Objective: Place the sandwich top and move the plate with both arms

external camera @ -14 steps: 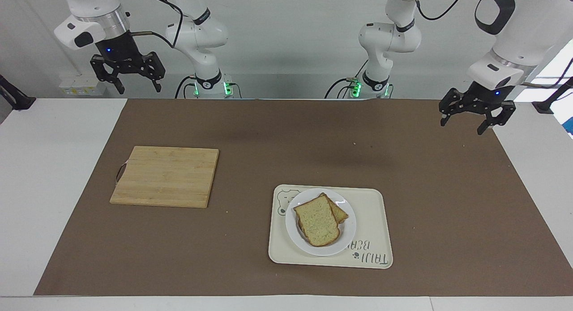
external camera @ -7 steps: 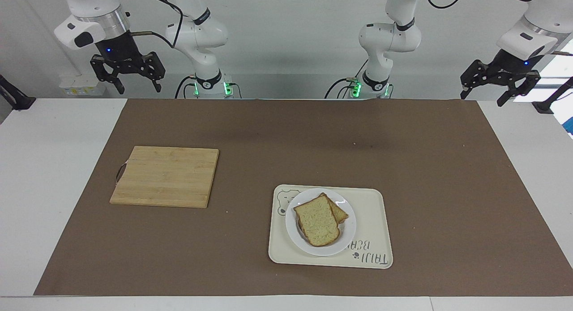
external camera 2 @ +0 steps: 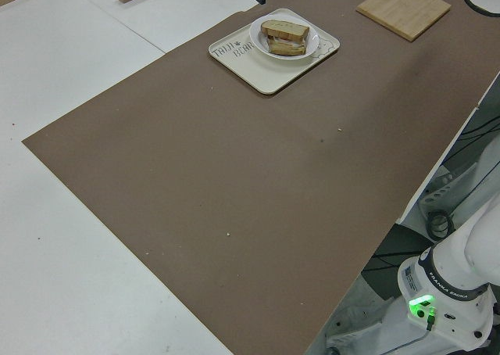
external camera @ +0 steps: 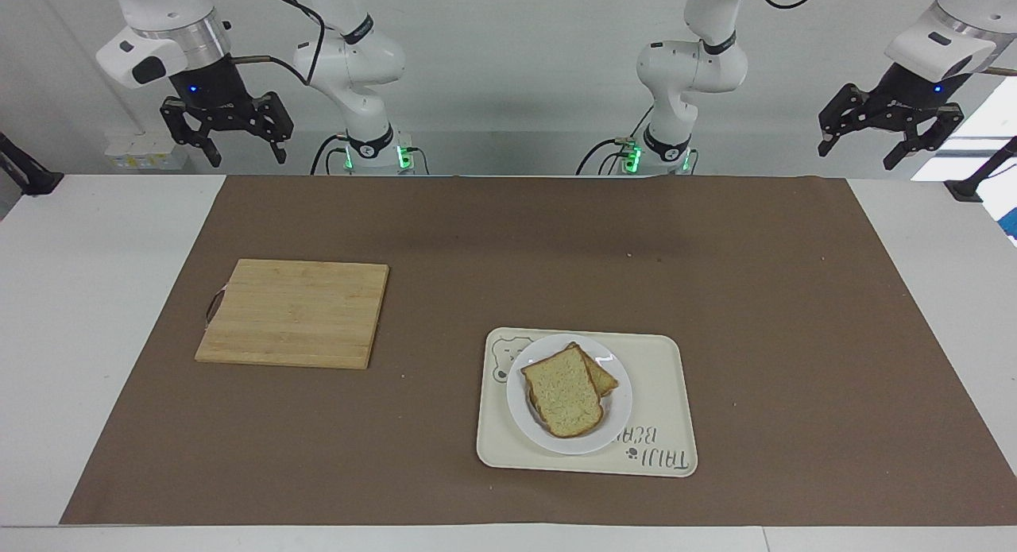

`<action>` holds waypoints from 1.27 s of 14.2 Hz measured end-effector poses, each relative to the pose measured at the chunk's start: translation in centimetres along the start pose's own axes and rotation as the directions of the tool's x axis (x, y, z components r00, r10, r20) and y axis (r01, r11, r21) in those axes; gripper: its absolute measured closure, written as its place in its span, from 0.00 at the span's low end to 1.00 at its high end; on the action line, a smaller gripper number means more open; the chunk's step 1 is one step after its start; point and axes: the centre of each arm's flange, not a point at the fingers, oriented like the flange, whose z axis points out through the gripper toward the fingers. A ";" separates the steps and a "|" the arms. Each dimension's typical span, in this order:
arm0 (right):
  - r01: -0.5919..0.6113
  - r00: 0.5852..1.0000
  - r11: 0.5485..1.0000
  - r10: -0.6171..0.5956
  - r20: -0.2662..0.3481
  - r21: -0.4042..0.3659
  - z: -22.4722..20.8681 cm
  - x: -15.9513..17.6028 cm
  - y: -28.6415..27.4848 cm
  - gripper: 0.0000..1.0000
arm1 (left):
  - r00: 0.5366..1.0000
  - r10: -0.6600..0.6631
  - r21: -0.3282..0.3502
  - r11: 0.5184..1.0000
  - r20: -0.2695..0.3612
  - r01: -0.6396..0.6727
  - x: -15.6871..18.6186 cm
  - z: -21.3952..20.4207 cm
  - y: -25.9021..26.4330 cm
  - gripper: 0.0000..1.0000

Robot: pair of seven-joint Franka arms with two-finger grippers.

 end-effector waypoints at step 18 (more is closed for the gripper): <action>0.000 1.000 1.000 0.000 0.000 0.000 0.0 0.0 0.0 0.00 | 1.000 -0.027 0.000 1.000 -0.003 0.027 -0.6 -1.1 1.5 0.00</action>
